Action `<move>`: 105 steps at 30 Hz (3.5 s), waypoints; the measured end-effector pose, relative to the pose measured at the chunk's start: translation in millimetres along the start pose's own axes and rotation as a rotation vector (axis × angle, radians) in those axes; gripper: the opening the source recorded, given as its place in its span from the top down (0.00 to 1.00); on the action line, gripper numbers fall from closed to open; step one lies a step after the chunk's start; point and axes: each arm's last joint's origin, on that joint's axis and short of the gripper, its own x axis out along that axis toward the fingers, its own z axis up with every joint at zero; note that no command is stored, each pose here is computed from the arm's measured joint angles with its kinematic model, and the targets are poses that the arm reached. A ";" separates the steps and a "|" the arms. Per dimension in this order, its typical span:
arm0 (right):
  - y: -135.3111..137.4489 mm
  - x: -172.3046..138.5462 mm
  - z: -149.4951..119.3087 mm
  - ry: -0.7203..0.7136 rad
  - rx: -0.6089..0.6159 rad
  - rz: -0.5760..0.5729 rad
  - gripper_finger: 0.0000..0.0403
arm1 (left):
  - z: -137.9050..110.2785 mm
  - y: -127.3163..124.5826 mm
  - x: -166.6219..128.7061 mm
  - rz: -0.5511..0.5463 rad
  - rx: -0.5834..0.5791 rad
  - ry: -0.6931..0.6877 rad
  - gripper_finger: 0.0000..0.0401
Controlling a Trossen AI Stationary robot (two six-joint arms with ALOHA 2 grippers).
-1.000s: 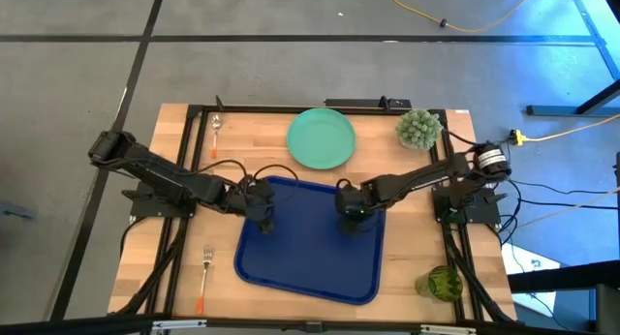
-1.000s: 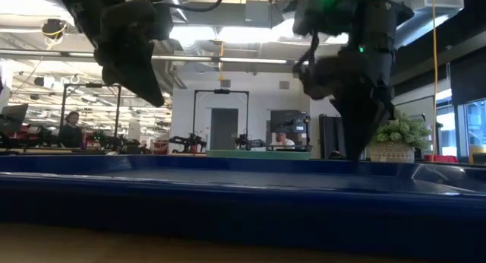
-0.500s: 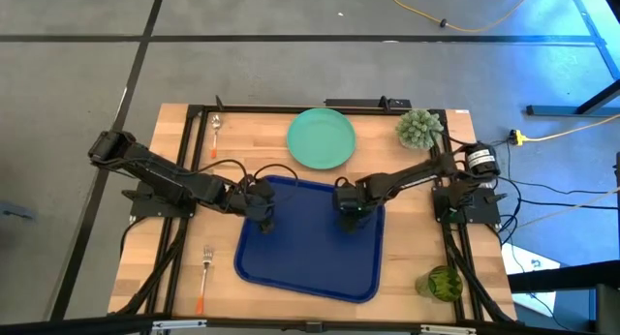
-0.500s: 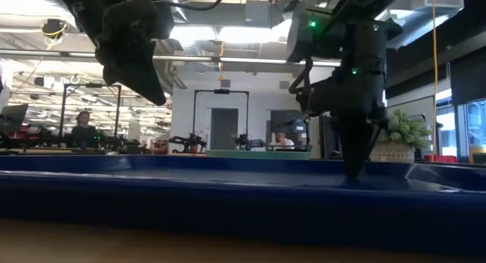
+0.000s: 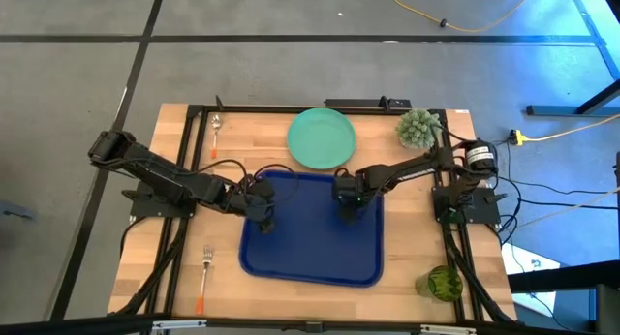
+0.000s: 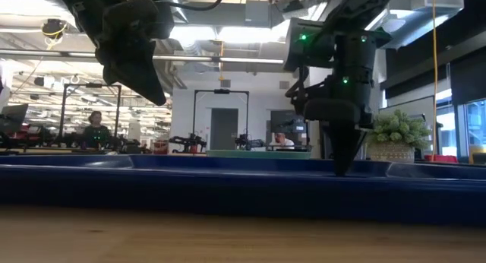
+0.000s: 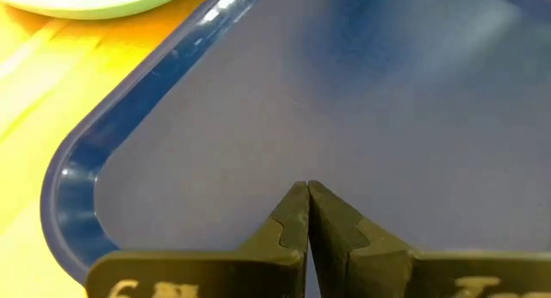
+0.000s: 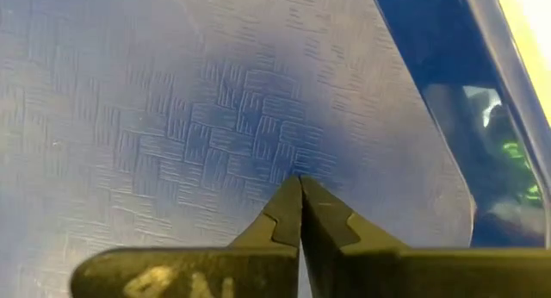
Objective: Pick and place plate/cup/fork/spoon on tray
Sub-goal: Move the blue tray to the center of the table, then put the green plate on the blue tray
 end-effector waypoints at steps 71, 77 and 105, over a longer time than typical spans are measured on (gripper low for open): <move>-13.6 -83.5 72.9 -0.130 -0.953 -0.184 0.69 | -1.5 -1.5 -0.2 -0.058 0.054 0.051 1.00; -34.2 -78.0 86.5 -0.128 -0.890 -0.123 0.69 | -1.4 -1.4 -0.2 -0.055 0.094 0.047 1.00; -96.9 -17.1 92.1 -0.143 -1.117 -0.144 0.69 | 16.2 20.6 9.6 0.053 -0.004 -0.001 1.00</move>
